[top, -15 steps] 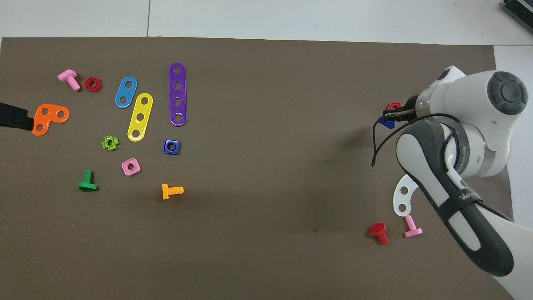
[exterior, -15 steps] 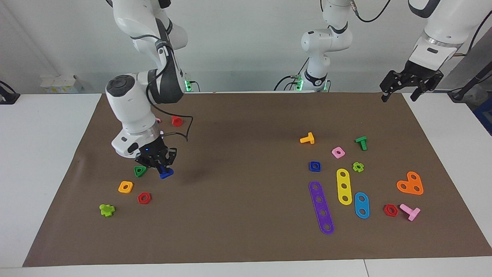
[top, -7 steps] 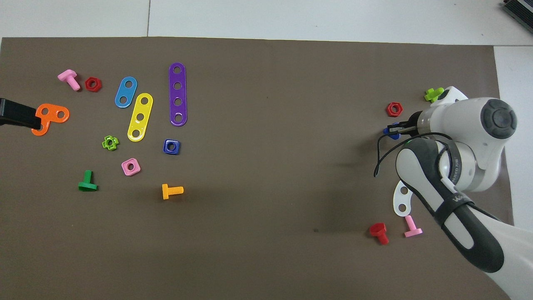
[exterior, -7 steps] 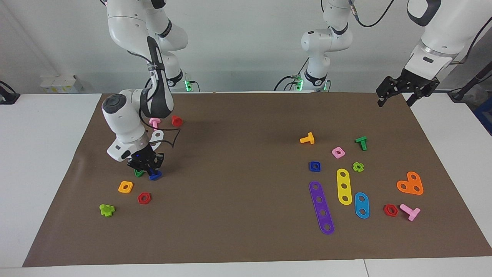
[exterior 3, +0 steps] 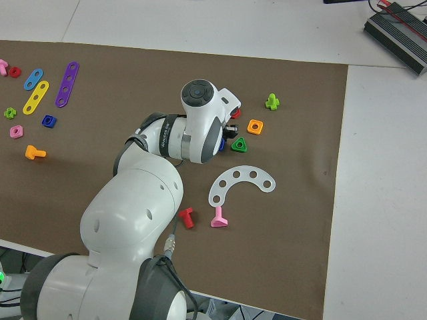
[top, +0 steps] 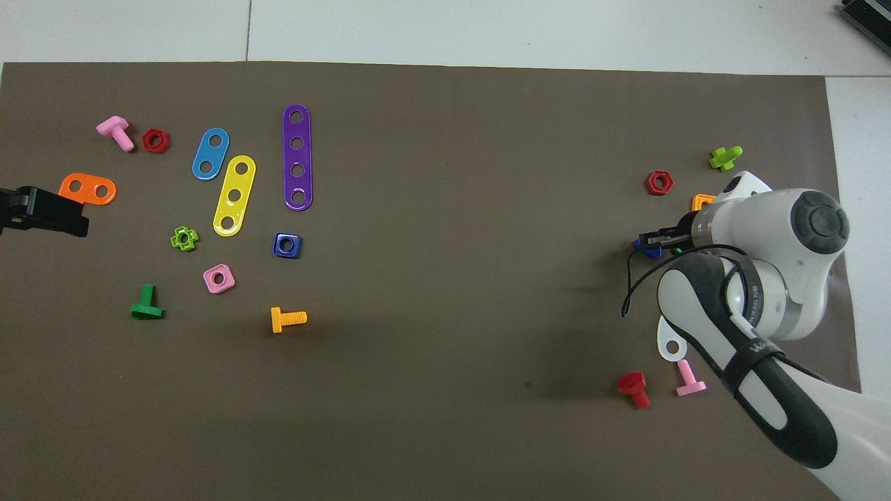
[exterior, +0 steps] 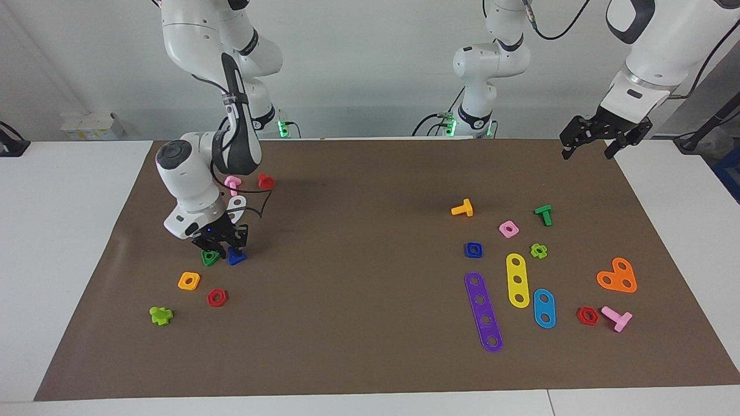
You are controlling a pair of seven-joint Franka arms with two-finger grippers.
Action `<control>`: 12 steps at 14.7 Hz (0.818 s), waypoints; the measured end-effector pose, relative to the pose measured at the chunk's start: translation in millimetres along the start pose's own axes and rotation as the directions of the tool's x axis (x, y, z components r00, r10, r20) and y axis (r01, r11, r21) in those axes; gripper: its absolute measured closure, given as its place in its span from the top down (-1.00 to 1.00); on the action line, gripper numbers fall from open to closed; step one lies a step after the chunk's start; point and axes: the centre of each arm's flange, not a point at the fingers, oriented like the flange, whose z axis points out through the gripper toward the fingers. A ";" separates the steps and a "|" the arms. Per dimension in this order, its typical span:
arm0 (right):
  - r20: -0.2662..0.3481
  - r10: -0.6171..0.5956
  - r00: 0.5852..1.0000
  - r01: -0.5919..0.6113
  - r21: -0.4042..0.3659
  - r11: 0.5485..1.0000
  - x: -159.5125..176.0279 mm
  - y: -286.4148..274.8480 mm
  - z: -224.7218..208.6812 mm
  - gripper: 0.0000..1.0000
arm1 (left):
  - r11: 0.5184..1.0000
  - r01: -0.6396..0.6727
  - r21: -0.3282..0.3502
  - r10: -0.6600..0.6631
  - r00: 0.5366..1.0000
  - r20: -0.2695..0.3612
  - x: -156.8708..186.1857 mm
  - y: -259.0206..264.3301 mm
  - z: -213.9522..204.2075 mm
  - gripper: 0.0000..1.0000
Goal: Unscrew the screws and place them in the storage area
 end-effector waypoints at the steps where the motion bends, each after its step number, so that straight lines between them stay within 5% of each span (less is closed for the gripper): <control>1: -0.008 0.007 1.000 -0.007 0.000 1.000 2.2 0.6 -4.3 0.32 | 1.000 -0.005 0.000 0.005 1.000 -0.001 -0.5 2.7 -0.8 1.00; 4: 0.004 0.023 1.000 -0.023 0.014 1.000 22.3 1.3 -49.5 0.96 | 1.000 -0.017 0.001 0.017 1.000 -0.001 -0.6 9.4 -1.1 1.00; 8: 0.009 0.110 0.994 -0.109 -0.068 0.992 47.1 12.0 -164.8 1.00 | 1.000 -0.017 0.000 0.017 1.000 0.002 -0.7 9.6 0.4 1.00; 12: 0.029 0.163 0.986 -0.159 -0.108 0.981 30.3 19.0 -264.8 1.00 | 1.000 -0.016 0.000 0.016 1.000 0.004 -1.0 8.9 1.3 1.00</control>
